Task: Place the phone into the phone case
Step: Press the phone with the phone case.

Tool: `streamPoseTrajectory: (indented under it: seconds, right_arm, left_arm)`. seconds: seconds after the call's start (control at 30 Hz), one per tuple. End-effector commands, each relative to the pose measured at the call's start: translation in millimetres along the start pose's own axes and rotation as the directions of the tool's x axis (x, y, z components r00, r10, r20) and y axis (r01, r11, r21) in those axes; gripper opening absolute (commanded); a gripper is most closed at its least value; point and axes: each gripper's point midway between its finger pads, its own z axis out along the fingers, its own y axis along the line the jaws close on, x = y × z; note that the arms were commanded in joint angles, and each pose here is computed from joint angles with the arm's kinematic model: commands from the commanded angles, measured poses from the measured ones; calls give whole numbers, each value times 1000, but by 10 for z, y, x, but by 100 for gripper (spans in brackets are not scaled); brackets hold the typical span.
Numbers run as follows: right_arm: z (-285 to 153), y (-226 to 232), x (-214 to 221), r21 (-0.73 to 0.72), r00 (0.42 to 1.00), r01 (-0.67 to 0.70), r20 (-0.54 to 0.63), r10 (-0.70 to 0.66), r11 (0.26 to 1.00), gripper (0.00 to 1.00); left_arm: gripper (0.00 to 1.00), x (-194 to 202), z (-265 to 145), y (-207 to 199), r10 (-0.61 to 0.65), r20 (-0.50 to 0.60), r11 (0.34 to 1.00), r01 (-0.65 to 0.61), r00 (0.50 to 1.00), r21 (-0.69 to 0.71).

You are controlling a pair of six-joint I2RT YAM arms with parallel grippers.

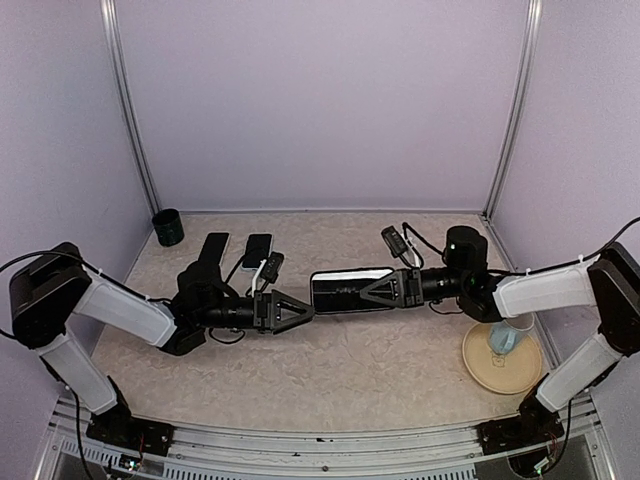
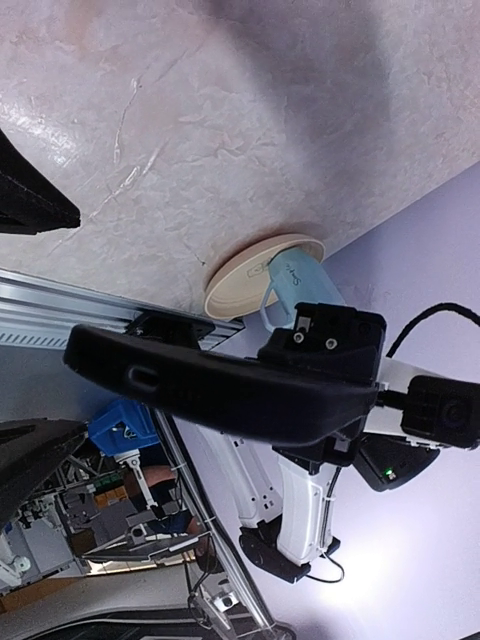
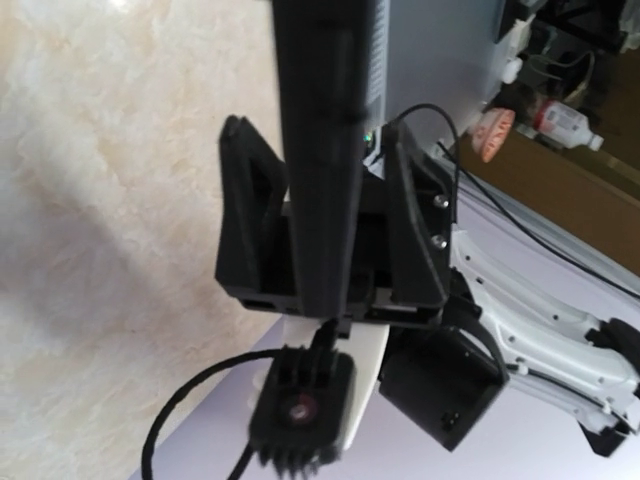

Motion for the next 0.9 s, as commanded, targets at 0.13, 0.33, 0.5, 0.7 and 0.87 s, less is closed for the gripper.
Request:
streamPoseTrajectory:
  seconds: [0.13, 0.33, 0.5, 0.7, 0.87]
  right_arm:
    - [90, 181, -143, 13, 993, 119, 19, -120, 993, 0]
    - [130, 128, -124, 36, 992, 122, 16, -123, 992, 0]
    - [144, 88, -125, 61, 992, 124, 12, -125, 990, 0]
    - [142, 26, -128, 117, 991, 133, 12, -135, 984, 0]
    - [173, -45, -88, 153, 992, 128, -3, -129, 980, 0]
  left_arm:
    - [60, -122, 116, 13, 3, 27, 1000, -3, 1000, -5]
    - [56, -98, 199, -36, 7, 7, 1000, -7, 1000, 16]
    - [53, -67, 232, -50, 5, -4, 999, -4, 1000, 34]
    - [48, -59, 248, -58, 1, -8, 999, -1, 1000, 45]
    - [46, -55, 244, -72, 3, -8, 999, -2, 1000, 48]
